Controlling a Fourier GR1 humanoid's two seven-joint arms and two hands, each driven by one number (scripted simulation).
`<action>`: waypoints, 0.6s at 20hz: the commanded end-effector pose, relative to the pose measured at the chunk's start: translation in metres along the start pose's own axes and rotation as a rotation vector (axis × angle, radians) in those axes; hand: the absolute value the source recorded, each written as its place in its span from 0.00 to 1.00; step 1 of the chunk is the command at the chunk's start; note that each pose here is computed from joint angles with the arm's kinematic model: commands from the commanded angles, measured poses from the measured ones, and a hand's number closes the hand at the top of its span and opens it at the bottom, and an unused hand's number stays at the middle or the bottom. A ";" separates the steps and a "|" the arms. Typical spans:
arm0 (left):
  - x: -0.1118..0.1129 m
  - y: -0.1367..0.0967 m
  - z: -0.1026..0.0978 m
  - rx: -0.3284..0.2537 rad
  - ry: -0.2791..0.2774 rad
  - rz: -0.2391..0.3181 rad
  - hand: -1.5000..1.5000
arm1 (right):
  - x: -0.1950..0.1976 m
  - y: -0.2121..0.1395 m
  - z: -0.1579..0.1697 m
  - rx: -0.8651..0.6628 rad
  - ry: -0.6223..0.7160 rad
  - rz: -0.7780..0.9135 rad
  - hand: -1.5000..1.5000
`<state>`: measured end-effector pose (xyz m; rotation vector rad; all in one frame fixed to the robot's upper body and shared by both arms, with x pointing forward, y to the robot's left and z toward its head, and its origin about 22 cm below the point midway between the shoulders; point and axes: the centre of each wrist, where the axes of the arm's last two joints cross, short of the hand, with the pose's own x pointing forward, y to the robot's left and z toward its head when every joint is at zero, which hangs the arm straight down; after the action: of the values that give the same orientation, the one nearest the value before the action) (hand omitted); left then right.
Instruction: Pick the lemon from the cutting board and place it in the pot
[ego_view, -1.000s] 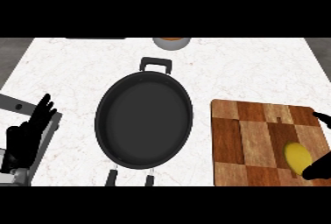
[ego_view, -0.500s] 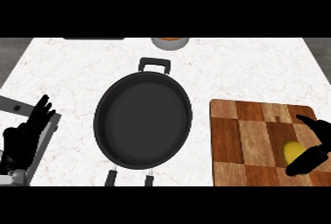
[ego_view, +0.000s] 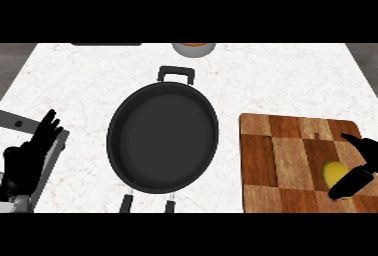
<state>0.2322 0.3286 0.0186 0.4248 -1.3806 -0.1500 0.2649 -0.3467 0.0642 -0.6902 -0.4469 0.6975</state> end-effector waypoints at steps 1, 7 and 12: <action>0.006 0.012 0.001 0.011 0.000 -0.018 0.50 | -0.008 0.007 -0.014 0.024 0.028 0.021 0.00; 0.007 -0.005 -0.004 0.013 -0.007 0.003 0.50 | -0.010 0.026 -0.022 0.057 -0.019 0.088 1.00; -0.011 -0.008 0.014 0.011 -0.002 0.003 0.50 | -0.009 0.026 -0.011 0.021 -0.076 0.090 1.00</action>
<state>0.2292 0.3282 0.0153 0.4276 -1.3919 -0.1490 0.2634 -0.3431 0.0438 -0.6928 -0.4645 0.7868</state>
